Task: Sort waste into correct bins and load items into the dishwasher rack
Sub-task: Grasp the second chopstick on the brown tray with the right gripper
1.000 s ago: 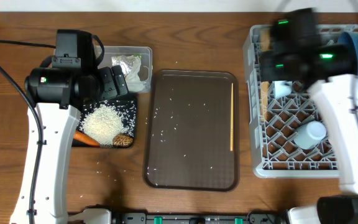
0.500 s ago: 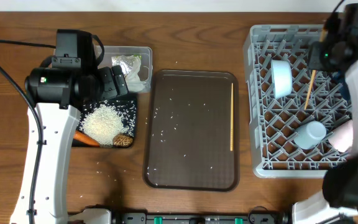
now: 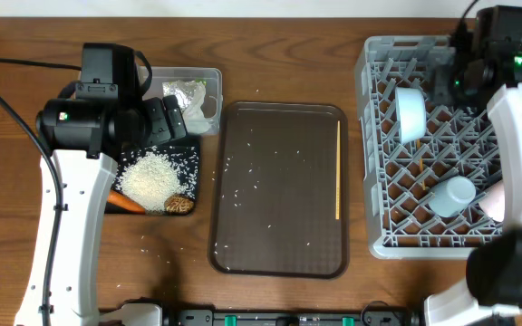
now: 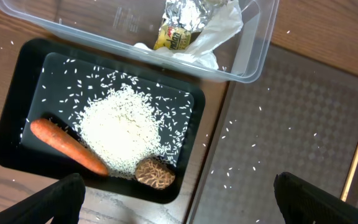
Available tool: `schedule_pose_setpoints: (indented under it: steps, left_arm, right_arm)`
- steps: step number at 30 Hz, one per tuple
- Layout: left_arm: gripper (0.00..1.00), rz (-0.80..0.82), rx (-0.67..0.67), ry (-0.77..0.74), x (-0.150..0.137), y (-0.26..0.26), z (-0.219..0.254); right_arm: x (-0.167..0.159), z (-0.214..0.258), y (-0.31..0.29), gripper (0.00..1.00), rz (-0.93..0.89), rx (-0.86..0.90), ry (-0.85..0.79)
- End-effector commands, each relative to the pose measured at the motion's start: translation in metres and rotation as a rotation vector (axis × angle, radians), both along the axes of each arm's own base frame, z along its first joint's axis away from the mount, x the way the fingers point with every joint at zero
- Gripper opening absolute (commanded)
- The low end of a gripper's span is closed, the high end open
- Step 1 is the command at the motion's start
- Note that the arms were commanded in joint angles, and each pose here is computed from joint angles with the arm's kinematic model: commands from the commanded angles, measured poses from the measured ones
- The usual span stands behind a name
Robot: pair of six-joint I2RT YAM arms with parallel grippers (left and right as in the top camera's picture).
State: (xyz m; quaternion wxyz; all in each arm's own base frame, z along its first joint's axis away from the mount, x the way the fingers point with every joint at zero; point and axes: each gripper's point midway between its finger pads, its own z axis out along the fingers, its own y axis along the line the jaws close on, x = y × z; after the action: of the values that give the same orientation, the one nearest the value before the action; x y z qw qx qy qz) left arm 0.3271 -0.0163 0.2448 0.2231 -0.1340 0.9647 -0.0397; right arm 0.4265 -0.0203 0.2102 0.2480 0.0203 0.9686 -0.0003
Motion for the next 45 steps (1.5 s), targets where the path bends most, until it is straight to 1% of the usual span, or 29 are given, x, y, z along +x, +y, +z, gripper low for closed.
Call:
schedule_pose_setpoints:
  steps: [1,4,7,10,11,16,25,27,29,32,35,40,41,44,45]
  left_arm:
    - [0.98,-0.004,0.016,0.001,-0.002,0.003,0.000]
    - [0.98,-0.004,0.016,0.001,-0.002,0.003,0.000]
    - [0.98,-0.004,0.016,0.001,-0.002,0.003,0.000]
    - [0.98,-0.004,0.017,0.001,-0.002,0.003,0.000]
    - [0.98,-0.004,0.017,0.001,-0.002,0.003,0.000]
    - [0.98,-0.004,0.016,0.001,-0.002,0.003,0.000]
    - [0.98,-0.004,0.016,0.001,-0.002,0.003,0.000]
    - [0.98,-0.004,0.016,0.001,-0.002,0.003,0.000]
    - [0.98,-0.004,0.016,0.001,-0.002,0.003,0.000]
    - [0.98,-0.004,0.016,0.001,-0.002,0.003,0.000]
    - [0.98,-0.004,0.017,0.001,-0.002,0.003,0.000]
    - [0.98,-0.004,0.016,0.001,-0.002,0.003,0.000]
    - [0.98,-0.004,0.016,0.001,-0.002,0.003,0.000]
    - [0.98,-0.004,0.016,0.001,-0.002,0.003,0.000]
    - [0.98,-0.004,0.016,0.001,-0.002,0.003,0.000]
  right_arm:
    - [-0.019,0.038,0.068,0.50,0.131,0.118,-0.061]
    - [-0.038,0.024,0.113,0.49,0.199,0.138,0.021]
    - [-0.056,-0.002,0.155,0.49,0.263,0.149,0.111]
    - [-0.070,-0.035,0.186,0.49,0.285,0.143,0.195]
    - [-0.074,-0.047,0.190,0.49,0.261,0.127,0.223]
    - [-0.083,-0.105,0.194,0.49,0.105,0.104,0.355]
    - [-0.087,-0.169,0.182,0.46,0.048,0.030,0.504]
    - [-0.091,-0.182,0.177,0.43,0.038,-0.008,0.541]
    - [-0.094,-0.192,0.174,0.40,0.032,-0.024,0.569]
    - [-0.093,-0.195,0.172,0.40,0.029,-0.038,0.569]
    - [-0.092,-0.195,0.167,0.40,0.023,-0.064,0.563]
    - [-0.100,-0.205,0.164,0.45,0.017,-0.074,0.585]
    - [-0.102,-0.209,0.163,0.43,0.018,-0.075,0.586]
    - [-0.108,-0.220,0.165,0.32,0.022,-0.051,0.594]
    - [-0.109,-0.223,0.167,0.30,0.025,-0.037,0.597]
